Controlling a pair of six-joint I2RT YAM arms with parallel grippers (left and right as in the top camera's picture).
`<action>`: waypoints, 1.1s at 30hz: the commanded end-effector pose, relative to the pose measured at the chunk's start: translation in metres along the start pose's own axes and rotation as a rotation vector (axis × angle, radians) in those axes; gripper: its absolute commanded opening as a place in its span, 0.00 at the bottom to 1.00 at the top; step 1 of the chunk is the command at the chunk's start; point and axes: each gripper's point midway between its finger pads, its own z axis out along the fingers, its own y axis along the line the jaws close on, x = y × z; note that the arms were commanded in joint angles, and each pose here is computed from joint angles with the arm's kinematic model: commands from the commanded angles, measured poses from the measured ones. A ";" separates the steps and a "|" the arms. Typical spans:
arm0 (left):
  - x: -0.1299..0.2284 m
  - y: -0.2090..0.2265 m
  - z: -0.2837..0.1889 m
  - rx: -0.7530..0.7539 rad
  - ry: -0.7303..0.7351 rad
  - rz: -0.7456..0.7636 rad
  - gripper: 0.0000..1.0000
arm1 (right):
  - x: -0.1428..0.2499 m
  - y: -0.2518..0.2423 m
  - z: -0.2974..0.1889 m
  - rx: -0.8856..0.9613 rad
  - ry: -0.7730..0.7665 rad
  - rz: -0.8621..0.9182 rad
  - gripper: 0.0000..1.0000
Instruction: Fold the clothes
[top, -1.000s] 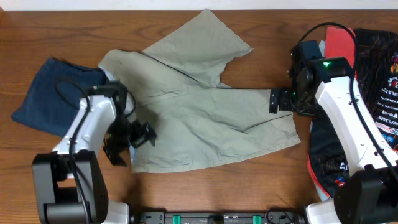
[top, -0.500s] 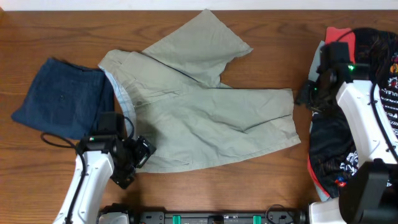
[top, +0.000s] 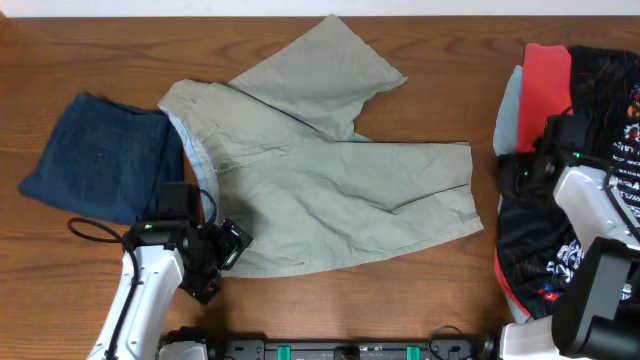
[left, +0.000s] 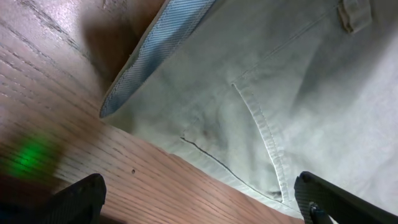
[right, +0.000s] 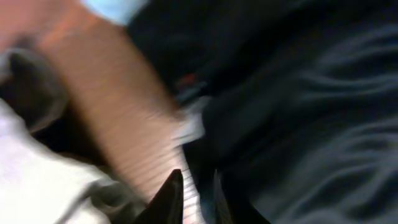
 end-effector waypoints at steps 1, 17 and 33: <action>0.003 0.003 0.002 -0.001 0.013 -0.020 0.98 | 0.003 -0.038 0.010 0.137 -0.030 0.072 0.17; 0.004 0.002 0.002 0.006 0.022 -0.045 0.98 | -0.001 -0.105 0.015 0.135 -0.041 0.414 0.34; -0.003 0.025 0.013 -0.078 -0.040 -0.151 0.88 | 0.065 0.003 -0.032 -0.252 0.350 0.079 0.56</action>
